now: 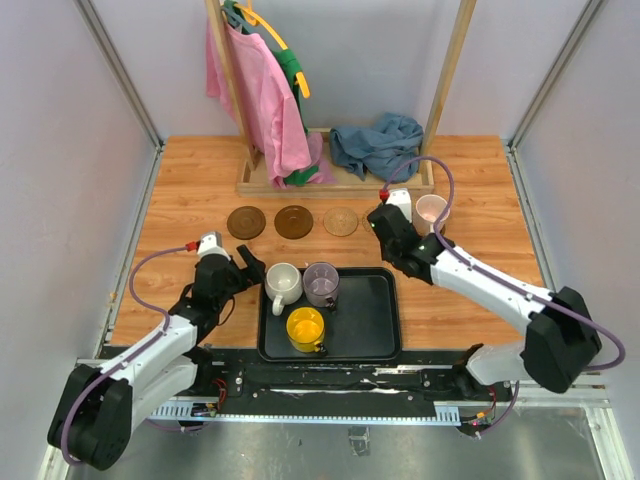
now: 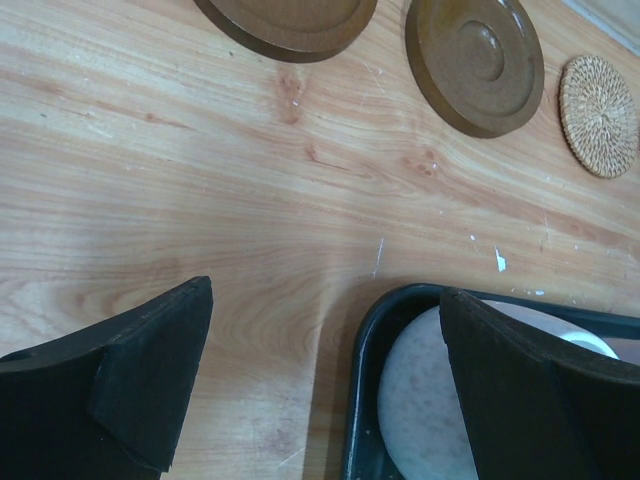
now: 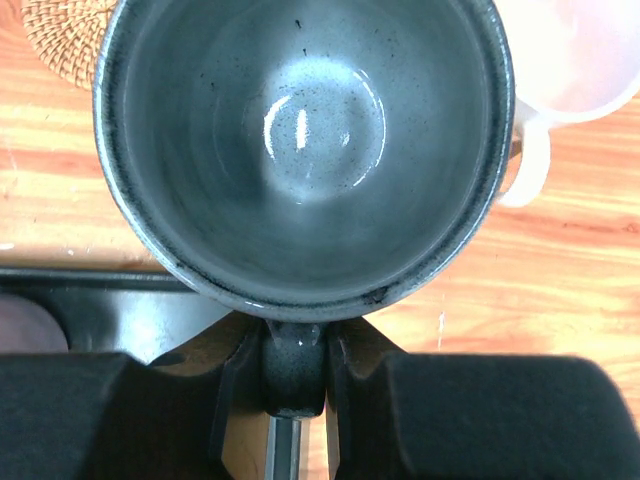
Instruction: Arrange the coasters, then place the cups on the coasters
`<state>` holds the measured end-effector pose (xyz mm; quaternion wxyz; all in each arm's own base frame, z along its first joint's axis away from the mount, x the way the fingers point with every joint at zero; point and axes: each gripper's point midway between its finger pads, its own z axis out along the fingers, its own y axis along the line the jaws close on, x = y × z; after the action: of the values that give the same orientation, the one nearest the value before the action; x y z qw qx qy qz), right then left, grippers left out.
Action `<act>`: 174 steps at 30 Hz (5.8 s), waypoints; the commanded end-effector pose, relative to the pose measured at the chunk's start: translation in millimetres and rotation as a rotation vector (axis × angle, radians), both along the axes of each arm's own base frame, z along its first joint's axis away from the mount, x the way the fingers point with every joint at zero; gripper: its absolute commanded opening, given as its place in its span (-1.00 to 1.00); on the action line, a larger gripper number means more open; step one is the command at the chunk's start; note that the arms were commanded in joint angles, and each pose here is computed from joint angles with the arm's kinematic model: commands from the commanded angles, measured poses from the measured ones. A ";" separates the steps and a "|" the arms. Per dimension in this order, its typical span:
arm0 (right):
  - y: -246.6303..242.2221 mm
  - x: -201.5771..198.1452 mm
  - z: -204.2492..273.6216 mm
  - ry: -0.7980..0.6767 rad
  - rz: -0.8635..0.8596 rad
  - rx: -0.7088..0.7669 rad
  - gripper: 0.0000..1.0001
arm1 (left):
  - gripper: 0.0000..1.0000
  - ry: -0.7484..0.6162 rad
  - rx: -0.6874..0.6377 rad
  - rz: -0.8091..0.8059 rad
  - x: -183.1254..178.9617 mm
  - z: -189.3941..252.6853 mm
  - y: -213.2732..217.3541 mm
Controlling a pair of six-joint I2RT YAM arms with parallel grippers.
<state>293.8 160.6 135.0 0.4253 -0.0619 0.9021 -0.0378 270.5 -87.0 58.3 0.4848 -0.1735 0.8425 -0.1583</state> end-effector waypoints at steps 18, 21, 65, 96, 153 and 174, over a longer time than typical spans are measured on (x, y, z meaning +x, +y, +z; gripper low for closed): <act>24.3 101.7 -17.0 0.001 -0.050 0.097 -0.99 | 0.99 -0.061 0.058 0.078 0.7 28.0 19.4; 21.6 104.5 -23.9 0.011 -0.057 0.093 -0.99 | 0.99 -0.062 0.064 0.079 1.0 28.1 20.3; 10.2 114.4 -64.8 0.107 -0.092 0.106 -0.98 | 0.99 -0.041 0.093 0.073 4.7 19.8 20.5; -6.7 86.3 -54.6 0.126 -0.127 0.098 0.13 | 0.99 -0.037 0.086 0.075 1.6 17.8 20.9; 141.3 -127.6 -62.0 0.405 0.606 0.145 0.60 | 0.99 -0.062 0.030 -0.025 -2.1 26.1 2.2; 148.4 -115.9 -77.1 0.441 0.544 0.082 0.11 | 0.99 -0.057 0.032 -0.017 -3.9 20.2 4.2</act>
<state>175.9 305.8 50.3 0.2097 -0.2949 0.9223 0.1358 266.6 -81.3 77.0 0.5046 -0.1522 0.8369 -0.1475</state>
